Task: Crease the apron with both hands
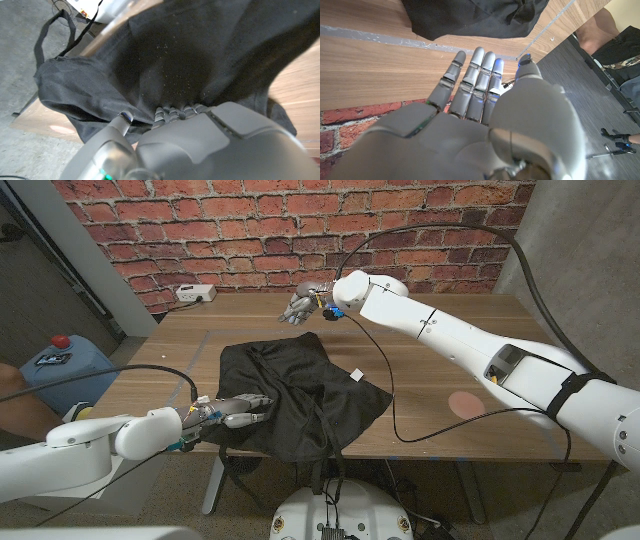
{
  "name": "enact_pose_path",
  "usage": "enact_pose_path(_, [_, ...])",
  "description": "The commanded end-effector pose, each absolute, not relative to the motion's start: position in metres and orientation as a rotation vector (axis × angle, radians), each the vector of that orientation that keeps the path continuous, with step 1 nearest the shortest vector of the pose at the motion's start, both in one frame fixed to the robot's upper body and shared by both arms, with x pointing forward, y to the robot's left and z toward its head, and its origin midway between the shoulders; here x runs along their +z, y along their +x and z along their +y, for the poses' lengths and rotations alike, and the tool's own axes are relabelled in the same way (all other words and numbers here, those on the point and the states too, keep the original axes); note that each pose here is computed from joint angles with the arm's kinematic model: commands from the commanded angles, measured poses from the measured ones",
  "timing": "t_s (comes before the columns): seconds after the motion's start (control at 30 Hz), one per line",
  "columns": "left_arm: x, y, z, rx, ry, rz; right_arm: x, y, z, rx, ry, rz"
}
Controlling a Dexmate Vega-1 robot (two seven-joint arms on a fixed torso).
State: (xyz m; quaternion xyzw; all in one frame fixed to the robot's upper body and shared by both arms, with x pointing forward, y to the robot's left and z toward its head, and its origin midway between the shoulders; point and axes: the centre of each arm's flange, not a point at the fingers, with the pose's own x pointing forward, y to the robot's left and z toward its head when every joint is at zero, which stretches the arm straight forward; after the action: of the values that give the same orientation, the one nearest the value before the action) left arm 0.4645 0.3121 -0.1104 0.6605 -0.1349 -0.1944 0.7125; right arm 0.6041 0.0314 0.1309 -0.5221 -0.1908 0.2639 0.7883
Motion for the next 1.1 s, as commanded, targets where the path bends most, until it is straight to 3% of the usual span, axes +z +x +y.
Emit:
enact_pose_path(0.03, [-0.071,0.445,0.331,-0.341,1.491,-0.334,0.129,0.602,0.026,0.567,-1.114,-0.416])
enact_pose_path(0.47, [-0.068,0.441,0.328,-0.327,1.483,-0.358,0.127,0.601,0.025,0.566,-1.111,-0.416])
enact_pose_path(1.1, [-0.052,0.464,0.313,-0.307,1.445,-0.464,0.124,0.606,0.005,0.495,-1.069,-0.426])
